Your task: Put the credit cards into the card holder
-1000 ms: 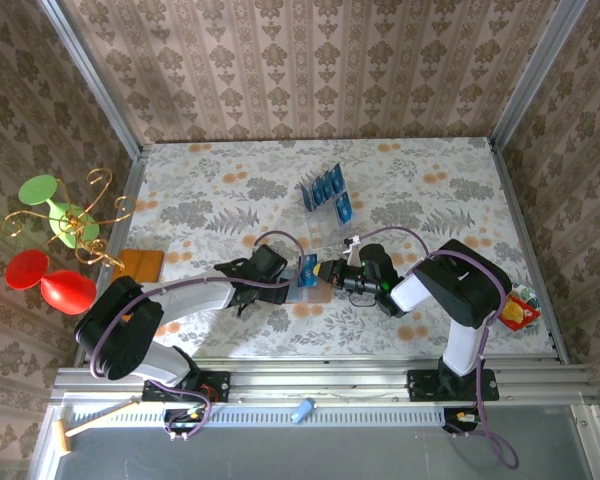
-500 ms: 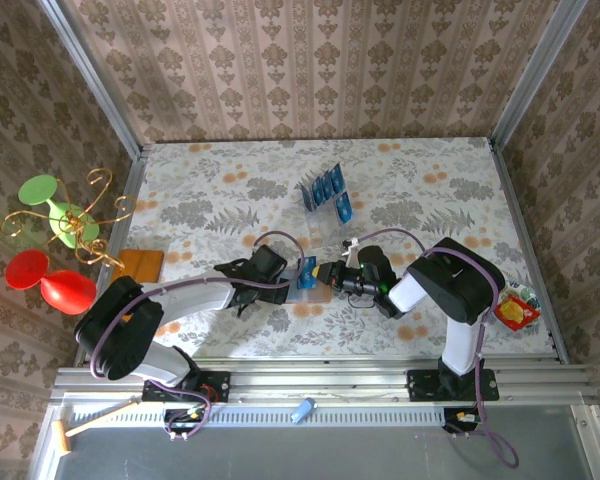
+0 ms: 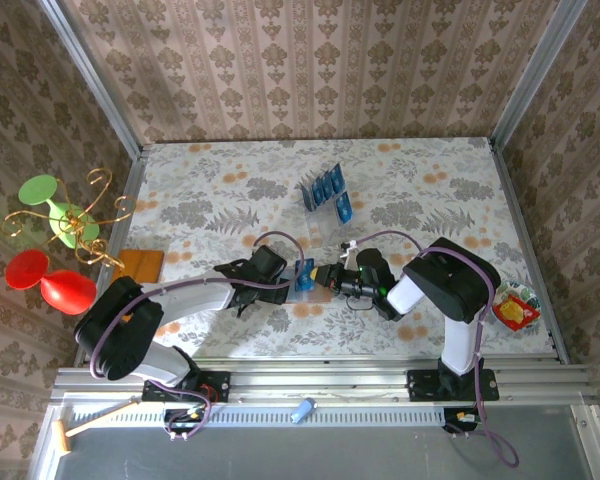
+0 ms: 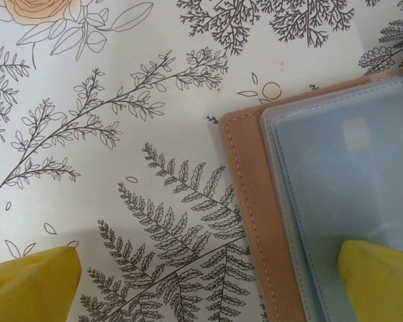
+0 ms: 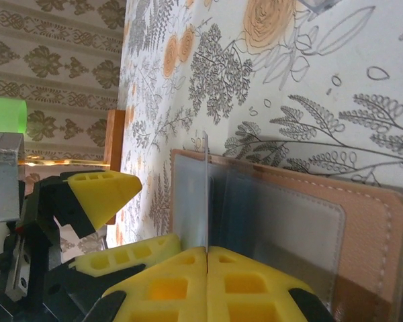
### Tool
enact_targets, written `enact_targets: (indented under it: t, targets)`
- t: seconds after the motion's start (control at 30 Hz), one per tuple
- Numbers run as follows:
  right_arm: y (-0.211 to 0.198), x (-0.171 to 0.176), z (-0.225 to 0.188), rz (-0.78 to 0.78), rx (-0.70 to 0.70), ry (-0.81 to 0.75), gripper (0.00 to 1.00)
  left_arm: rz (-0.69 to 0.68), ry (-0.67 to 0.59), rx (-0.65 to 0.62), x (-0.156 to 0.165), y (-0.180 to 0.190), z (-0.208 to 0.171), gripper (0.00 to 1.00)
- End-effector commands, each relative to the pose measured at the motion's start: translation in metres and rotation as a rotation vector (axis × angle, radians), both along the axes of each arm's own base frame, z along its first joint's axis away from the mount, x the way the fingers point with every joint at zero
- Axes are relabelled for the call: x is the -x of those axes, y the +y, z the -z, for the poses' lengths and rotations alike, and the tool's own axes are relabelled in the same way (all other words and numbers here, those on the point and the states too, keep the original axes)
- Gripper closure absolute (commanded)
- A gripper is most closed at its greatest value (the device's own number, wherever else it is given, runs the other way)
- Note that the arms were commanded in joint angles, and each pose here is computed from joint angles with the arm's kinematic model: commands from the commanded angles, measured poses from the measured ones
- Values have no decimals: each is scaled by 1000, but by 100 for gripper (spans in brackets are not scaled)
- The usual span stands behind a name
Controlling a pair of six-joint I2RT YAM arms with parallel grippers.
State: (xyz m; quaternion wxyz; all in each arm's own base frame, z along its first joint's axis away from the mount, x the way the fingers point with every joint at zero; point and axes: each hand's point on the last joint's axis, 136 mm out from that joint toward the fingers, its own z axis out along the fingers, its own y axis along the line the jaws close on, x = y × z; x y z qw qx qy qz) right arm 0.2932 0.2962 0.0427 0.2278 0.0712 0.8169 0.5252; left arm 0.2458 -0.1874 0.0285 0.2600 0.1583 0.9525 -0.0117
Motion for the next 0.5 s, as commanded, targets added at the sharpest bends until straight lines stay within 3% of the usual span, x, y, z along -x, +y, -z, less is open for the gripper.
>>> enact_targets:
  t: [0.0, 0.47]
  targets:
    - [-2, 4, 7, 10, 4, 5, 100, -17, 59, -64, 14, 19, 15, 0]
    - [-3, 15, 15, 0, 15, 21, 100, -17, 58, -62, 13, 18, 15, 0]
